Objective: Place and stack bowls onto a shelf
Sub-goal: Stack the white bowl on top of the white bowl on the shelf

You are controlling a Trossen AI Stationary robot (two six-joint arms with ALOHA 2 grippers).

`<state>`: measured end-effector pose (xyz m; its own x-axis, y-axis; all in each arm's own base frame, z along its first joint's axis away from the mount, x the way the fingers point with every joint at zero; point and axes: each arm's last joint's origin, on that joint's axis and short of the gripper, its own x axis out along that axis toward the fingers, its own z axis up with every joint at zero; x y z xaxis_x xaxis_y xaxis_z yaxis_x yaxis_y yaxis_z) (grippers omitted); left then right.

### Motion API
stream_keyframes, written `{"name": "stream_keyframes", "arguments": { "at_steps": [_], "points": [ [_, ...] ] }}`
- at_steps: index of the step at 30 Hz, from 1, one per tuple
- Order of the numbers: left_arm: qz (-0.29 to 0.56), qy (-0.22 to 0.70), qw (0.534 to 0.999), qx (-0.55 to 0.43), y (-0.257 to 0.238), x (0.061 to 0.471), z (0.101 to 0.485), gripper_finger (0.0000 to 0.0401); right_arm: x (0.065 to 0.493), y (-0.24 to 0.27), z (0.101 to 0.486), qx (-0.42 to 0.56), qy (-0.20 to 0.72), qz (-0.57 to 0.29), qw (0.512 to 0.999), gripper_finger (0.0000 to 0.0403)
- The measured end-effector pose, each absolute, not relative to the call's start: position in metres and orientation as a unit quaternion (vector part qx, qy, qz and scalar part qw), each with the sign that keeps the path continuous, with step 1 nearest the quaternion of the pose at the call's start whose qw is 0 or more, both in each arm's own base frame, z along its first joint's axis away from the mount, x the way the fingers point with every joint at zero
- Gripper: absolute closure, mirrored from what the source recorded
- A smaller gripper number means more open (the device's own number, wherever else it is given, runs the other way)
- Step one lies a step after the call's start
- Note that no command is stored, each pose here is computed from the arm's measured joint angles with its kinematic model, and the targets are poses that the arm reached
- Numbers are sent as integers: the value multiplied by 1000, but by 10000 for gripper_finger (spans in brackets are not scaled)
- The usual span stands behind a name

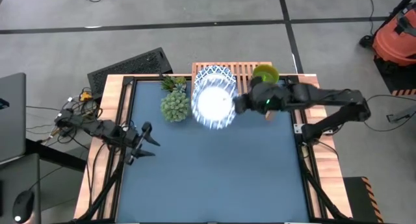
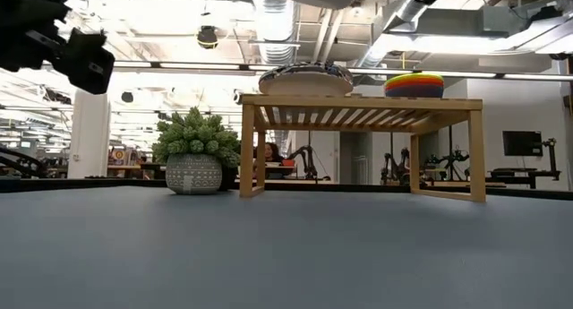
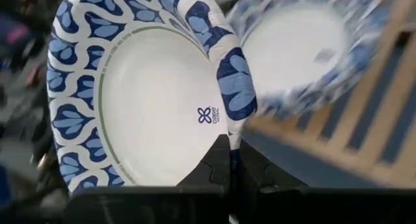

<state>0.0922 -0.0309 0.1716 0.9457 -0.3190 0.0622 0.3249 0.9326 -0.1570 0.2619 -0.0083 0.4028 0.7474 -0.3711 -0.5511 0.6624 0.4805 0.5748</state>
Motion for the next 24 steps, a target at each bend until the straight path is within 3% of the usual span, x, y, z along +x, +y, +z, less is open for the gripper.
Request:
{"name": "stream_keyframes", "arguments": {
  "at_steps": [6, 14, 24],
  "points": [
    [-132, -22, 989, -69, -22, 95, 171, 205, 249, -56, 407, 407, 148, -371, 821, 383],
    [-86, -19, 994, -62, -13, 97, 170, 205, 257, -101, 394, 427, 164, -384, 802, 383],
    [-91, -18, 993, -66, -12, 97, 170, 205, 276, -130, 368, 442, 205, -392, 780, 373]
  ]
}}
